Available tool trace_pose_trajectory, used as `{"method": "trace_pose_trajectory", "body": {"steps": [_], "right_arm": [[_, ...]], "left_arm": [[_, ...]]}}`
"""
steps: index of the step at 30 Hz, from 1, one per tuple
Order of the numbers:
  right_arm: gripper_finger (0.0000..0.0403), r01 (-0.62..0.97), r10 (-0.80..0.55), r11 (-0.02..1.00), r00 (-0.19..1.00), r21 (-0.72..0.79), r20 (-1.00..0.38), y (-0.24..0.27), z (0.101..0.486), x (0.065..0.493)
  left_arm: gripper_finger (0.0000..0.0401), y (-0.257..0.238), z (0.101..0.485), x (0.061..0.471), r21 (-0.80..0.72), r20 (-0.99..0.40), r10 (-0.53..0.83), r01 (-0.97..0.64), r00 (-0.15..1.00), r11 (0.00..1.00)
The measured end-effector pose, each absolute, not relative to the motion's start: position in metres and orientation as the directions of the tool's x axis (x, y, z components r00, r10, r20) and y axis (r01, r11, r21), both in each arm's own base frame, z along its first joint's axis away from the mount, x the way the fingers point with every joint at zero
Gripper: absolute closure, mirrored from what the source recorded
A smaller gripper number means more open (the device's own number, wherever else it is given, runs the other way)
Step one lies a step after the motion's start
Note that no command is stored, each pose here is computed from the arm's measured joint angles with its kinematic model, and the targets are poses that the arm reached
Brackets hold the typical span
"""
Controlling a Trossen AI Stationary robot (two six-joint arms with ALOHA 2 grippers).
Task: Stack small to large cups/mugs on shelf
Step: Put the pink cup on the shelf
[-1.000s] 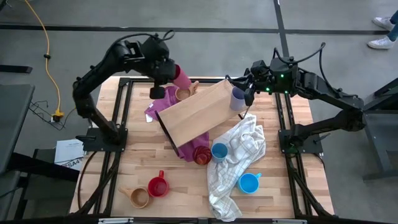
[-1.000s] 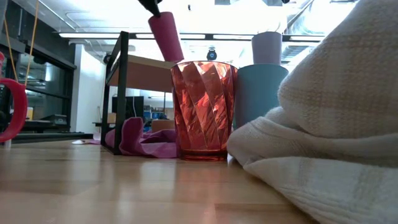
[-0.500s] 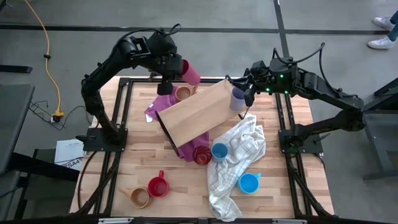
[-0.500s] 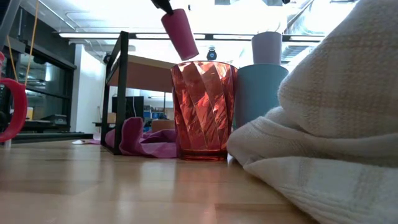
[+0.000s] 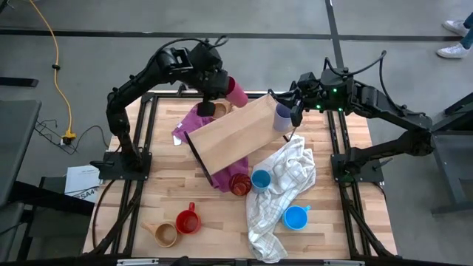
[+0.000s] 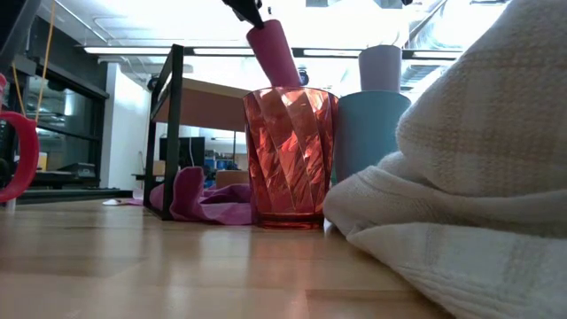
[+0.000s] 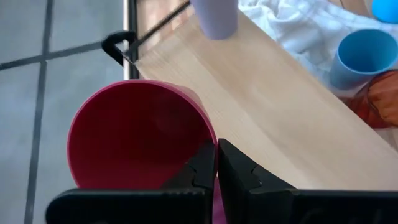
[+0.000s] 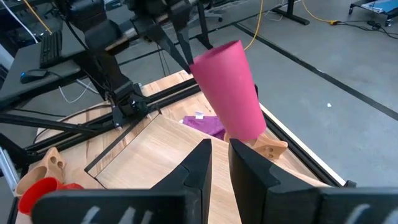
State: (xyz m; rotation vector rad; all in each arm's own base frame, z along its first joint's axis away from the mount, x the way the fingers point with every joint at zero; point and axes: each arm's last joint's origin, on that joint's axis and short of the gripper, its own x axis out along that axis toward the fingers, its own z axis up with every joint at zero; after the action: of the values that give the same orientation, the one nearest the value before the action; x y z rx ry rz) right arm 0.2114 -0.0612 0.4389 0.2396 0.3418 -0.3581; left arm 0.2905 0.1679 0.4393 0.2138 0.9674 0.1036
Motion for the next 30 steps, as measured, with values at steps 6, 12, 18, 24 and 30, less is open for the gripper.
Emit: {"method": "trace_pose_trajectory", "body": {"steps": [6, 12, 18, 24, 30], "right_arm": [[0.0354, 0.378, -0.297, 0.910, 0.881, 0.169, -0.369, -0.061, 0.439, 0.211], [0.0354, 0.368, -0.287, 0.914, 0.884, 0.172, -0.370, -0.061, 0.439, 0.211], [0.0354, 0.358, -0.275, 0.917, 0.887, 0.177, -0.370, -0.060, 0.439, 0.211], [0.0354, 0.356, -0.274, 0.918, 0.887, 0.173, -0.372, -0.060, 0.438, 0.211], [0.0354, 0.357, -0.273, 0.918, 0.884, 0.172, -0.381, -0.060, 0.438, 0.211]], "left_arm": [[0.0401, 0.164, 0.433, 0.300, 0.212, -0.819, 0.157, 0.037, 0.551, 0.977], [0.0401, 0.157, 0.432, 0.304, 0.206, -0.823, 0.140, 0.061, 0.551, 0.977], [0.0401, 0.148, 0.428, 0.301, 0.165, -0.861, 0.098, 0.092, 0.500, 0.982], [0.0401, 0.138, 0.426, 0.302, 0.150, -0.880, 0.076, 0.122, 0.469, 0.981], [0.0401, 0.129, 0.424, 0.302, 0.126, -0.901, 0.052, 0.145, 0.431, 0.981]]}}
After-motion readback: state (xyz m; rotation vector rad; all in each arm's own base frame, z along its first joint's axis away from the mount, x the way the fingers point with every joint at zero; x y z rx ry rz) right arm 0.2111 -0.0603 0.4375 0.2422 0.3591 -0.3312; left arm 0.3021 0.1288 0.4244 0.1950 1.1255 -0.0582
